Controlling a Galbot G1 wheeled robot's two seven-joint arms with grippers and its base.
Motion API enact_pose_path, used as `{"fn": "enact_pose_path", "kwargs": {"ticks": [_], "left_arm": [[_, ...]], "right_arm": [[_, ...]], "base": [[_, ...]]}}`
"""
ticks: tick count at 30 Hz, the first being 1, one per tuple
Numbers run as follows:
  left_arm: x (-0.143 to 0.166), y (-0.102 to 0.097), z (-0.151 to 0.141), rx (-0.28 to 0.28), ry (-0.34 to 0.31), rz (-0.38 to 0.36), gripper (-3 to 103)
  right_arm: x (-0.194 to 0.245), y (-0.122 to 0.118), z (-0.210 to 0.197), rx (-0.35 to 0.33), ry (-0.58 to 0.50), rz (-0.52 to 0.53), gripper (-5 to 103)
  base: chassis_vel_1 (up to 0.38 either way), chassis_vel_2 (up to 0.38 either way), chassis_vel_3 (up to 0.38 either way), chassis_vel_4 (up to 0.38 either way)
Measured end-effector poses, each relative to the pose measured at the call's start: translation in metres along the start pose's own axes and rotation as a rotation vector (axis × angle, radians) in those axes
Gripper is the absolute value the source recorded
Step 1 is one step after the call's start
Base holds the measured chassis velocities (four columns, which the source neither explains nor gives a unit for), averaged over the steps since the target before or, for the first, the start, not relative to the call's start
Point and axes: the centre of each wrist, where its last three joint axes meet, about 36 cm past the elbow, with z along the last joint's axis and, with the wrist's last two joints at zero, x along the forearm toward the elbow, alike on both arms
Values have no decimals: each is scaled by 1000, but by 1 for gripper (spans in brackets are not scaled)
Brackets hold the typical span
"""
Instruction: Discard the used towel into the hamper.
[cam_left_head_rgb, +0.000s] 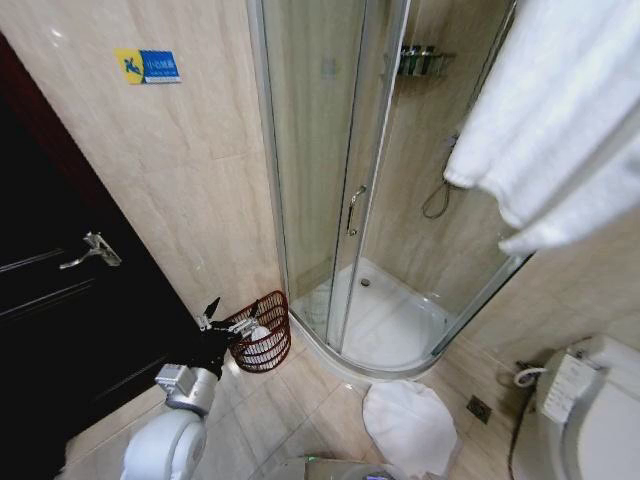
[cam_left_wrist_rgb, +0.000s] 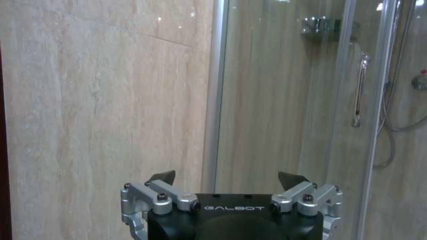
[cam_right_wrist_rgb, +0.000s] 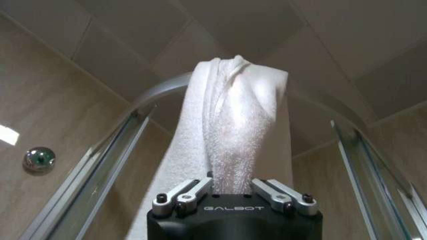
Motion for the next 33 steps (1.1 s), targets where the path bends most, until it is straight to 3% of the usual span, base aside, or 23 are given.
{"fn": "enact_pose_path", "kwargs": {"ticks": [6, 15, 33], "left_arm": [[0, 0, 0, 0, 0, 0, 100], [0, 0, 0, 0, 0, 0, 100], [0, 0, 0, 0, 0, 0, 100]], "right_arm": [[21, -3, 11, 2, 47, 1, 8], [55, 18, 45, -16, 91, -30, 8], [140, 47, 133, 31, 230, -49, 8]], "base": [[0, 0, 0, 0], [0, 0, 0, 0], [0, 0, 0, 0]]}}
